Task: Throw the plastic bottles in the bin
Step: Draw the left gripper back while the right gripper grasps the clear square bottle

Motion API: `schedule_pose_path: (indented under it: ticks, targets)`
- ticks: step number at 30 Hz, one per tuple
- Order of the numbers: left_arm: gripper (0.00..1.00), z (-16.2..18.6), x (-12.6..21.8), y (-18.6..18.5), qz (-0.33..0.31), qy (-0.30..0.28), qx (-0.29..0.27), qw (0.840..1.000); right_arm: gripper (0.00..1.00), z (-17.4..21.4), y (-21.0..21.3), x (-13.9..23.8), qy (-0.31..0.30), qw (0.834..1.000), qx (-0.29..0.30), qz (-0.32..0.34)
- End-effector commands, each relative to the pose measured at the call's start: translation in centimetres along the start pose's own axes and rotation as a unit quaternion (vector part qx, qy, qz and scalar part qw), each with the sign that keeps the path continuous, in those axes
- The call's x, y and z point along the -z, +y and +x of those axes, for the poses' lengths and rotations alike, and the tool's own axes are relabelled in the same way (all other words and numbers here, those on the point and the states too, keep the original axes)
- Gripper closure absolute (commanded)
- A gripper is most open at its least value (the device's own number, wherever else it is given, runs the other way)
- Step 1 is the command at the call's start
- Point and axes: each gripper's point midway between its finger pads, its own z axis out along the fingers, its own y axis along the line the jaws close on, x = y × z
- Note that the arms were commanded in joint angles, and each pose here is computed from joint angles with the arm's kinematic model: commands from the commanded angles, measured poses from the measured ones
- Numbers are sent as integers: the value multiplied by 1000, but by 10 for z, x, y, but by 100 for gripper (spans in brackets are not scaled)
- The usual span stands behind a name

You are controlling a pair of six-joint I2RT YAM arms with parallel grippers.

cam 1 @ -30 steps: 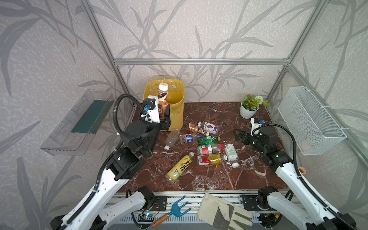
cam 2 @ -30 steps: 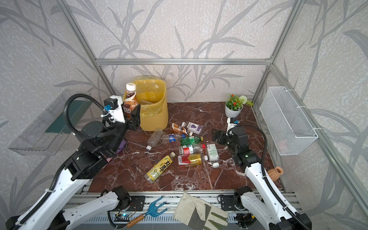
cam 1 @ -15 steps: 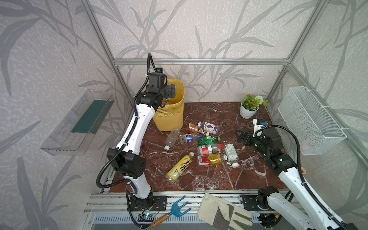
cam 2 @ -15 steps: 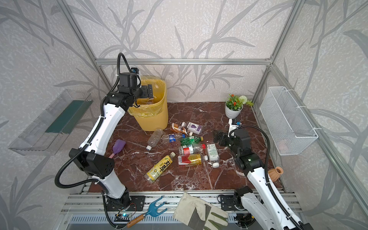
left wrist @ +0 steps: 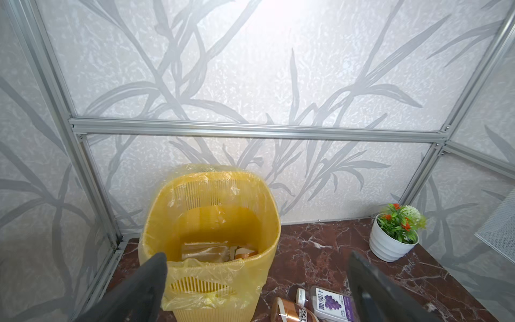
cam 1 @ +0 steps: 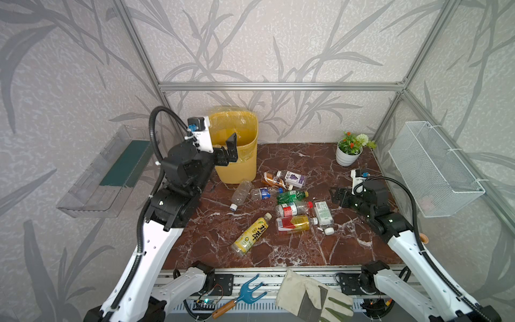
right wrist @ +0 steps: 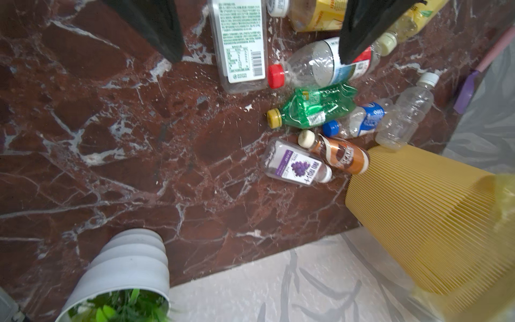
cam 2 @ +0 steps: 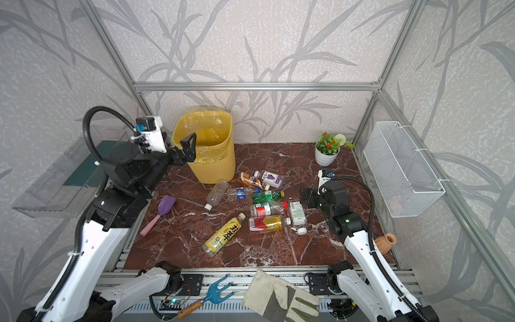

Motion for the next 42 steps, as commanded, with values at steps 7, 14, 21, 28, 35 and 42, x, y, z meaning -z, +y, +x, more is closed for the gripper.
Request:
schedule_pose_path:
  ticks: [7,14,21,28,35,42]
  targets:
    - [1,63,26,22,-40,37,15,998,16,34,1,-24,139,986,84,48]
    - [1,108,38,39,-76,74,72,992,14,70,8,-44,236,960,134,65]
    - [1,131,48,47,-87,60,110,988,13,92,-5,-56,282,943,152,88]
    - [1,135,40,44,-86,73,106,988,13,112,-14,-66,320,929,155,99]
    - [1,145,43,57,-123,81,112,983,19,126,-25,-78,354,915,145,128]
    - [1,149,45,60,-131,84,109,982,21,134,-31,-92,367,907,151,140]
